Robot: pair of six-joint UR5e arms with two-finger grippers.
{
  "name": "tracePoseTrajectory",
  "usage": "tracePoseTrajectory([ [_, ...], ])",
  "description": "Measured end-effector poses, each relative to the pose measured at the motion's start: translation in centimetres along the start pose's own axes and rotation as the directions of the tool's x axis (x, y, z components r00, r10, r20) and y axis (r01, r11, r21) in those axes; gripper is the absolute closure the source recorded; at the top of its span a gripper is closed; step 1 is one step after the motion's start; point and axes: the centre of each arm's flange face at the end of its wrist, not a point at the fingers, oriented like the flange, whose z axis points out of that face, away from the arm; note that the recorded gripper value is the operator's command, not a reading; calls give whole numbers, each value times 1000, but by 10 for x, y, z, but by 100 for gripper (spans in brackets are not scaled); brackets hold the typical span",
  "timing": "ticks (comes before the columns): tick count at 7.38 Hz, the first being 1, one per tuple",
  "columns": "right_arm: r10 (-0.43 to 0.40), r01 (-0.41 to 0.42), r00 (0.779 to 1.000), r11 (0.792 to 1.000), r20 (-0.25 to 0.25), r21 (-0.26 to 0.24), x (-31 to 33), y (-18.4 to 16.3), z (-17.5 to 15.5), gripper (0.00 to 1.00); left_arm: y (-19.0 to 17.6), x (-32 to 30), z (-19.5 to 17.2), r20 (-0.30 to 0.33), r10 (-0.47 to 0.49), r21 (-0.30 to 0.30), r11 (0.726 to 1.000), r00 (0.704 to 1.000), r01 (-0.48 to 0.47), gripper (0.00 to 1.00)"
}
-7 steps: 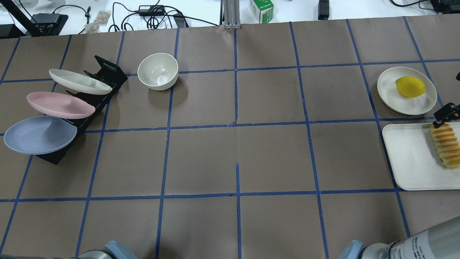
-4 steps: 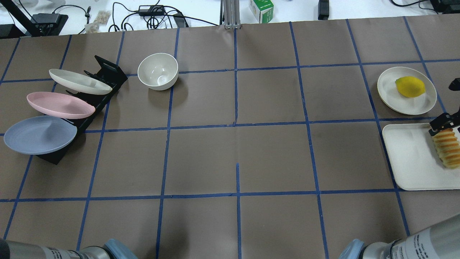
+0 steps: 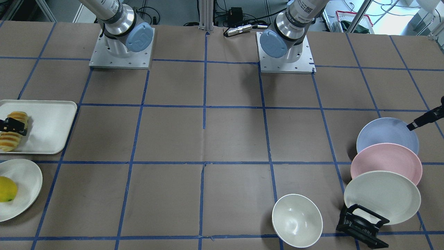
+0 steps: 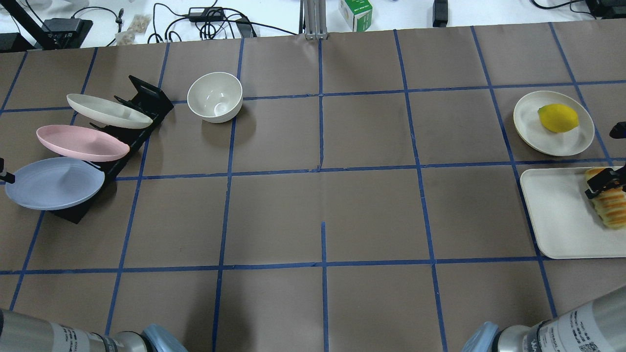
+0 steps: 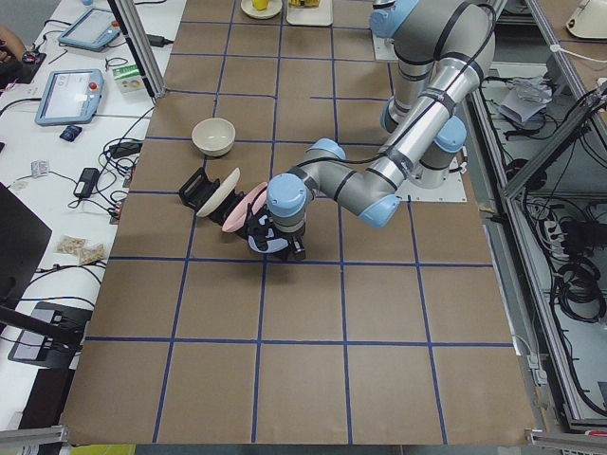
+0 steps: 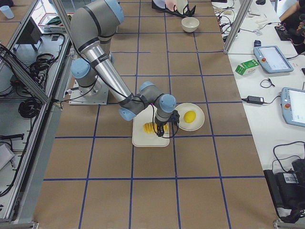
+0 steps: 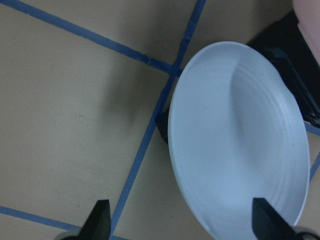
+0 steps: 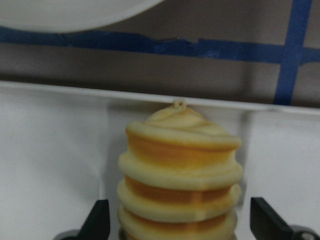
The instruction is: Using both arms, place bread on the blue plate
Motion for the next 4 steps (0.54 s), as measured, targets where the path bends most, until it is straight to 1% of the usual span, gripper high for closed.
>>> tracePoseTrajectory([
  [1,2,-2,1000,1000,5,-6,2,2,2,0,-3,-1,7,-6,-19,-4,1000,1000,19,25],
  [2,2,-2,1000,1000,11,-6,2,2,4,18,-5,0,12,-11,-36,-9,999,999,36,44],
  [3,-1,1,1000,1000,16,-3,2,1,5,51,-7,-1,17,-13,-44,-16,999,999,44,73],
  [4,-10,10,1000,1000,19,0,2,1,5,65,-8,-1,18,-12,-45,-21,999,999,44,92],
])
